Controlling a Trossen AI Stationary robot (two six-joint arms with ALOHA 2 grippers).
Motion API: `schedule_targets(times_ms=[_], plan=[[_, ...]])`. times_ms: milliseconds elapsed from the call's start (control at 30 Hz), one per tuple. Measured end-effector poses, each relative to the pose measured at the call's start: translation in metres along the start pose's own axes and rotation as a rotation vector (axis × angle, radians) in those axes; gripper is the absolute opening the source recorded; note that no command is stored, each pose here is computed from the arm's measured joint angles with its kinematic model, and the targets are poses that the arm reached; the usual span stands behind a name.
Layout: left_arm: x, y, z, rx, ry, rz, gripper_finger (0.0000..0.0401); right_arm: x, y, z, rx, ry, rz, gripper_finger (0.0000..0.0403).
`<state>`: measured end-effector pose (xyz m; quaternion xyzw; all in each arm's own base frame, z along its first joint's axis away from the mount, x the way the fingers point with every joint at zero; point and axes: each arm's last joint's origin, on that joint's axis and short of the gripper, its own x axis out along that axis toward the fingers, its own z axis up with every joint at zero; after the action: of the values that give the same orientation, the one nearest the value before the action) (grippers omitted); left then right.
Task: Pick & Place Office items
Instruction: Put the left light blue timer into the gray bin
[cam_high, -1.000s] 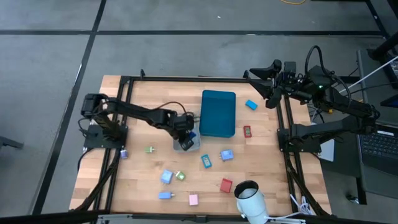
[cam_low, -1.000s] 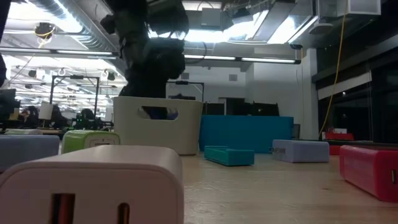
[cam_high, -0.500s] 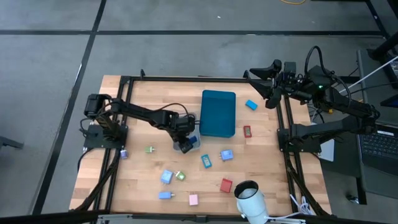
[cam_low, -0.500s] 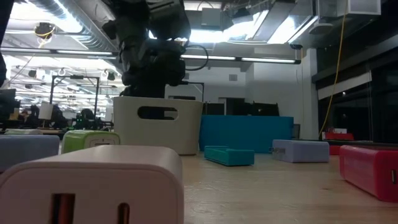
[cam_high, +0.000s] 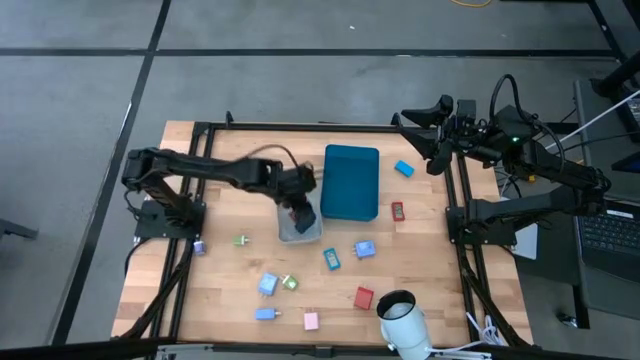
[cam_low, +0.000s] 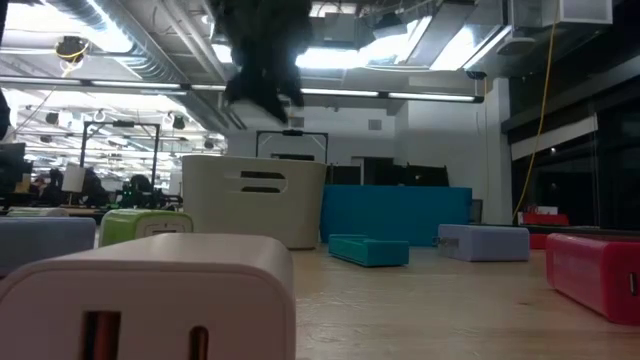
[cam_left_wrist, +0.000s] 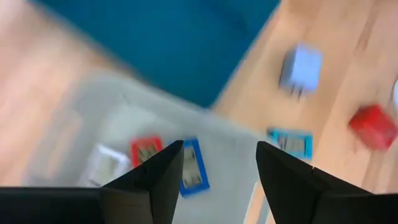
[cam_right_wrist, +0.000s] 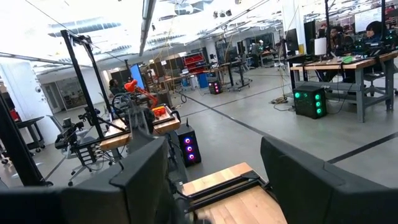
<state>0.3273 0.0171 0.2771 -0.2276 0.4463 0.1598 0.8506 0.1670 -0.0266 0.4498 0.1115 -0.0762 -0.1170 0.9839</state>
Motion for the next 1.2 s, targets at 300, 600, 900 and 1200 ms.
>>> schedule_targets(times_ms=[300,600,900,1200], plan=[[-0.061,-0.022,0.035,0.385,-0.012,0.016,0.0198,0.000,0.000,0.000,0.009,-0.002,0.000,0.0265],[-0.020,-0.050,0.051,0.775,0.133,-0.082,0.0198,0.016,0.001,-0.004,0.055,-0.007,0.044,0.0265],[0.040,-0.069,0.048,1.119,0.270,-0.094,0.0198,0.025,-0.005,-0.008,0.074,0.000,-0.017,0.0265],[0.093,-0.098,0.020,1.230,0.343,-0.153,0.0198,0.026,-0.007,-0.005,0.075,-0.028,-0.024,0.0265]])
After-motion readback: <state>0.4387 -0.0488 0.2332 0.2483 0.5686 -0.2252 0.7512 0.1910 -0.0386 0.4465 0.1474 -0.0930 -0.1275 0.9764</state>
